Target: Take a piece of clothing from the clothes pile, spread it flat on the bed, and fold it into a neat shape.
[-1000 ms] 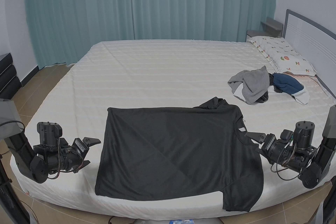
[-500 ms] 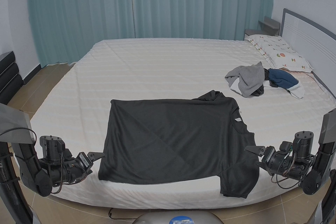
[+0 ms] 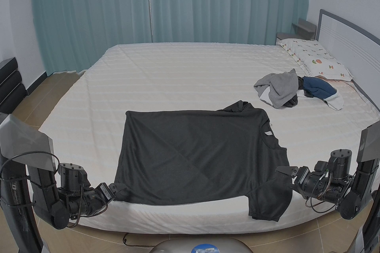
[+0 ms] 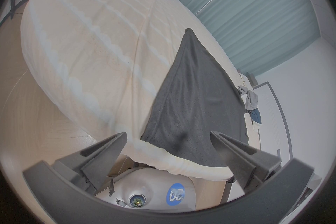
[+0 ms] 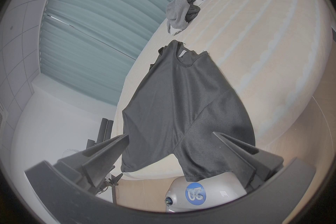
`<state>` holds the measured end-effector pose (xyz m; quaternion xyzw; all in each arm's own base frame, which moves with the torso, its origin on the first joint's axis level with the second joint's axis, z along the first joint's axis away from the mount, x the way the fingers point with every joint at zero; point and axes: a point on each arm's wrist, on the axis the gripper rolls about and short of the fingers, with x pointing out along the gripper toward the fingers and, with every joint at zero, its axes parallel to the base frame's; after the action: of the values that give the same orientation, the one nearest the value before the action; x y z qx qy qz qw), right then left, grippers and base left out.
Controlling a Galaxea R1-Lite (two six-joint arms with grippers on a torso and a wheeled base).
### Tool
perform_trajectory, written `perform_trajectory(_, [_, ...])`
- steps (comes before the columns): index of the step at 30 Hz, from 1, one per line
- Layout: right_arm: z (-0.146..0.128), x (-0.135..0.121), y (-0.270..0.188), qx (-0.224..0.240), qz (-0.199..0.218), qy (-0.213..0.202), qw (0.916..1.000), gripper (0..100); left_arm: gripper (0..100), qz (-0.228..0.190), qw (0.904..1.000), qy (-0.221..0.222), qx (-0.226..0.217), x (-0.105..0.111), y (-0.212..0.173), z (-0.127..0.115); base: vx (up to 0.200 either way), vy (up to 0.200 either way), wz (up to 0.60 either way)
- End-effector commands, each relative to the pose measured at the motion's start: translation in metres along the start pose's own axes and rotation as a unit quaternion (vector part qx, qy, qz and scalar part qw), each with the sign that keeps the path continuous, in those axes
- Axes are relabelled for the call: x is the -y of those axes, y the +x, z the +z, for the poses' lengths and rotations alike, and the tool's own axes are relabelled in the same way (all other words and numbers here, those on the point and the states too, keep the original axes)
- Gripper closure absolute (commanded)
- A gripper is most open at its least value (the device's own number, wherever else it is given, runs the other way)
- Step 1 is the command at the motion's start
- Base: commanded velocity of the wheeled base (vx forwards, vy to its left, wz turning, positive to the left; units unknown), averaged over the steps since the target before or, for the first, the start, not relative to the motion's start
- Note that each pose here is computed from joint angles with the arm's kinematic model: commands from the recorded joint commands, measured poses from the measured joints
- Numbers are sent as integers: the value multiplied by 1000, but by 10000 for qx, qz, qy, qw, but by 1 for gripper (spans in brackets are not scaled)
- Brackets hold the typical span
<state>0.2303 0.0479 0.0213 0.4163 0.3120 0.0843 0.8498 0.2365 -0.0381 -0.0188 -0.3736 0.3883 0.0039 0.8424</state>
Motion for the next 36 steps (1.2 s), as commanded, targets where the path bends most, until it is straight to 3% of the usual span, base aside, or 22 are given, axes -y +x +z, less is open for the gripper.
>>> perform_trajectory(1, [0,1,1,-6,-13,3,10000,0,0,1,10000,36,-79,1,4,-3,0,0,0])
perform_trajectory(5, [0,1,2,-10,-19,5,10000,0,0,-50,10000,57,-48,3,6,-2,0,0,0])
perform_trajectory(6, [0,2,3,-14,-34,12,10000,0,100,-28,10000,61,-58,2,8,-2,0,0,0])
perform_trajectory(15, [4,11,6,26,-191,58,9998,0,100,87,10000,36,-11,-2,4,-2,0,0,0])
perform_trajectory(22, [-1,23,9,-141,-433,-99,9989,0,100,324,9981,499,-160,-12,-10,-9,0,0,0])
perform_trajectory(36, [-7,30,8,-311,-614,-279,9972,0,100,590,9943,878,-111,-18,-18,-11,0,0,0])
